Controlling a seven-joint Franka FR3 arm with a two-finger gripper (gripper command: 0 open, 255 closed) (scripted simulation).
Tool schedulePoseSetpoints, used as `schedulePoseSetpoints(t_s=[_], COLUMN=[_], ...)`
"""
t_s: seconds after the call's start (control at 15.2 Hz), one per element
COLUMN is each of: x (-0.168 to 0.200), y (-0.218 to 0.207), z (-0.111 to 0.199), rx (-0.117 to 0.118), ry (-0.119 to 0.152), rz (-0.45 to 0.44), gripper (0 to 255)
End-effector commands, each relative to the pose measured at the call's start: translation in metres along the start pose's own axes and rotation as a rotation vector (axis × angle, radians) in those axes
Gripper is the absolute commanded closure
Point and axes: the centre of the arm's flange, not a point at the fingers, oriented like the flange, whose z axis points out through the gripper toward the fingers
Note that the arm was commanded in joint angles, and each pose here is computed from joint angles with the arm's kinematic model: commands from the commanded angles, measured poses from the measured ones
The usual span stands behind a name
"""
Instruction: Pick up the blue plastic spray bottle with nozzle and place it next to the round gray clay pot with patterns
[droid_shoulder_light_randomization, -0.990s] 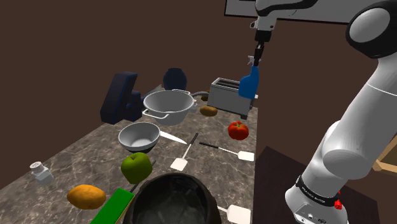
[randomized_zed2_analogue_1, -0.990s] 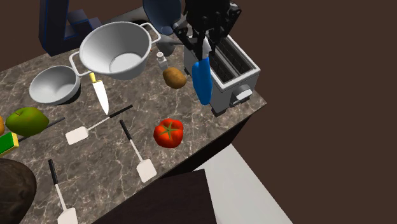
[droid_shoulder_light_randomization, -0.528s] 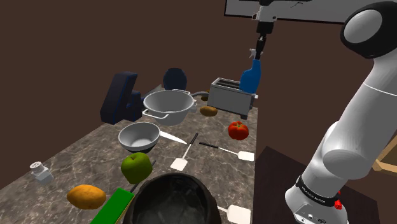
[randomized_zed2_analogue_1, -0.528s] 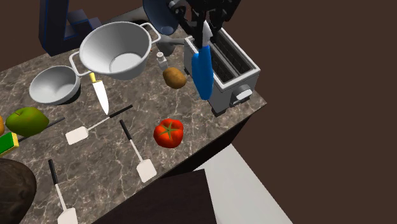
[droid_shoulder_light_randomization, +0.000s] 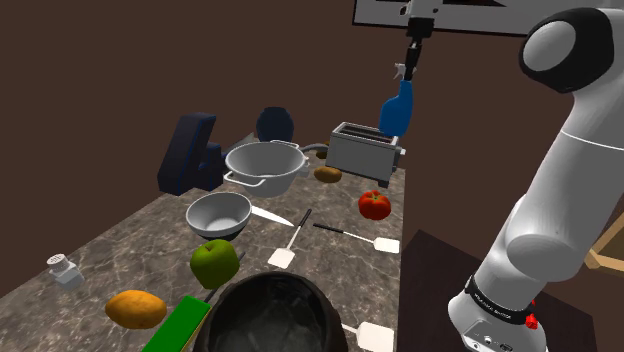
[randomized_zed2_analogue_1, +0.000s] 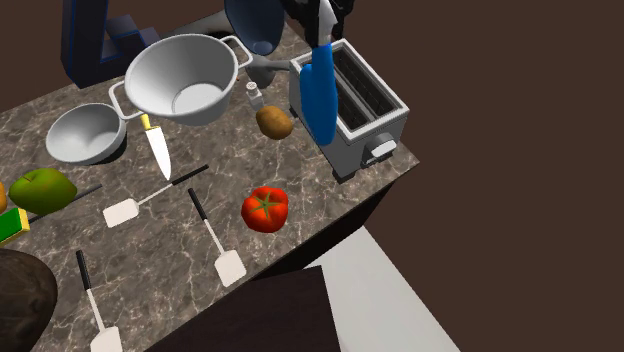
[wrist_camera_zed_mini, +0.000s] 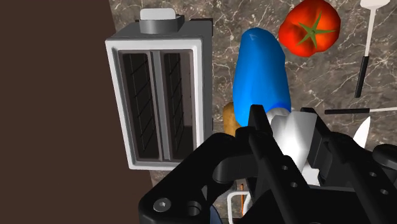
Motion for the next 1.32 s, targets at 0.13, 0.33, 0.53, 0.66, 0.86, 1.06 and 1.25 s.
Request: schedulePoseSetpoints(t_s=[0.13, 0.33, 0.53, 0.66, 0.86, 1.06, 1.25], x=[-0.001, -0.001, -0.007, -0.014, -0.023, -0.032, -0.041], y=[0.000, 0.000, -0.026, -0.051, -0.090, -0.128, -0.167], z=[-0.022, -0.038, -0.041, -0.041, -0.041, -0.041, -0.041], rx=[0.000, 0.000, 0.000, 0.000, 0.000, 0.000, 0.000], ry=[0.000, 0.000, 0.000, 0.000, 0.000, 0.000, 0.000], rz=[0.000, 0.000, 0.000, 0.000, 0.000, 0.000, 0.000], gripper=[255, 255, 255, 255, 255, 255, 255])
